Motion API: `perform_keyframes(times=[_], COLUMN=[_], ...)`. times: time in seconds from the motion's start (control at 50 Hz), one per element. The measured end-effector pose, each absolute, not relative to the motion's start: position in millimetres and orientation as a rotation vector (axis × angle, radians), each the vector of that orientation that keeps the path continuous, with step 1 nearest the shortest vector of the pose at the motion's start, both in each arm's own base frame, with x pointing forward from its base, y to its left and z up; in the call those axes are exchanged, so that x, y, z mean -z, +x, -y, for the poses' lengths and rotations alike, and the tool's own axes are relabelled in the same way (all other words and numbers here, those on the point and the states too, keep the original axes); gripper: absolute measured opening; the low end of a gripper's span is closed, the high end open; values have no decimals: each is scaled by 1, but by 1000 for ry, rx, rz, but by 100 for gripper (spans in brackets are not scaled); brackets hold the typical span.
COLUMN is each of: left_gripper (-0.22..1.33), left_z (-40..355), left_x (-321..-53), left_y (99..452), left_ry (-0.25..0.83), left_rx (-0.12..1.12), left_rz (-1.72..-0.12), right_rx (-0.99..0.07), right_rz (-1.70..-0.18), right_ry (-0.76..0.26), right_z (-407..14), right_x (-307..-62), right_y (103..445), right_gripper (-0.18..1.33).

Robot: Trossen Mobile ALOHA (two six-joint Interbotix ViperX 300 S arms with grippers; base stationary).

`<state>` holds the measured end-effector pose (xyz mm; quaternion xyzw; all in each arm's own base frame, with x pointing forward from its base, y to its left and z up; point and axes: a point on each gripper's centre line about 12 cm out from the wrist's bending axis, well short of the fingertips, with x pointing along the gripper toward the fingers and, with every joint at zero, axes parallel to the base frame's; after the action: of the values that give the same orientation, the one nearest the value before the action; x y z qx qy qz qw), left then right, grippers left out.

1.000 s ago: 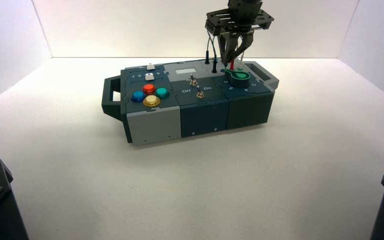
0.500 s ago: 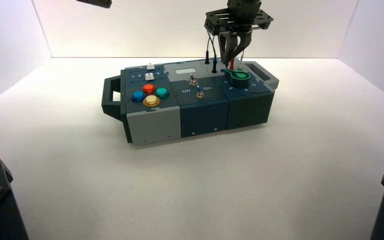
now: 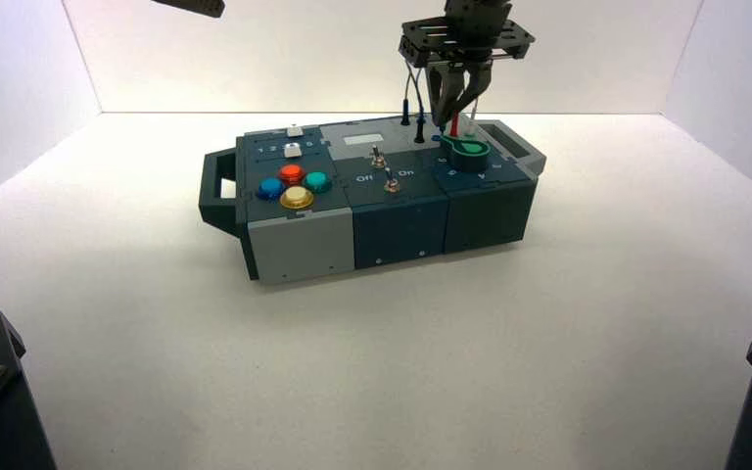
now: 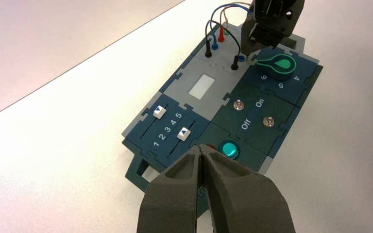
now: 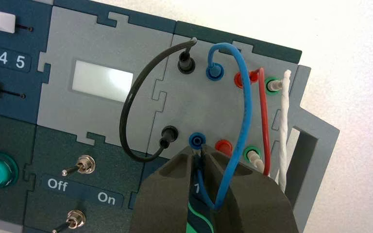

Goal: Insert the blue wire.

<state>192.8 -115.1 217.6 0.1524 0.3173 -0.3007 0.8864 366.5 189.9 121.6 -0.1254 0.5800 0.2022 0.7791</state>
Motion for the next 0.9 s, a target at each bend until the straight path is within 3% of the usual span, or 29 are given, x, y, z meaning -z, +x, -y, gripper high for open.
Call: perform_keyframes(times=[0.9], left_gripper=[-16], left_z=[115], left_x=[-219], left_y=[193], left_ry=[316], left_rx=[626], left_rz=[-654], right_rx=[-441], right_rz=[-1220], right_ry=[-265], right_z=[-194], right_x=[-129], right_y=[374], right_gripper=[3])
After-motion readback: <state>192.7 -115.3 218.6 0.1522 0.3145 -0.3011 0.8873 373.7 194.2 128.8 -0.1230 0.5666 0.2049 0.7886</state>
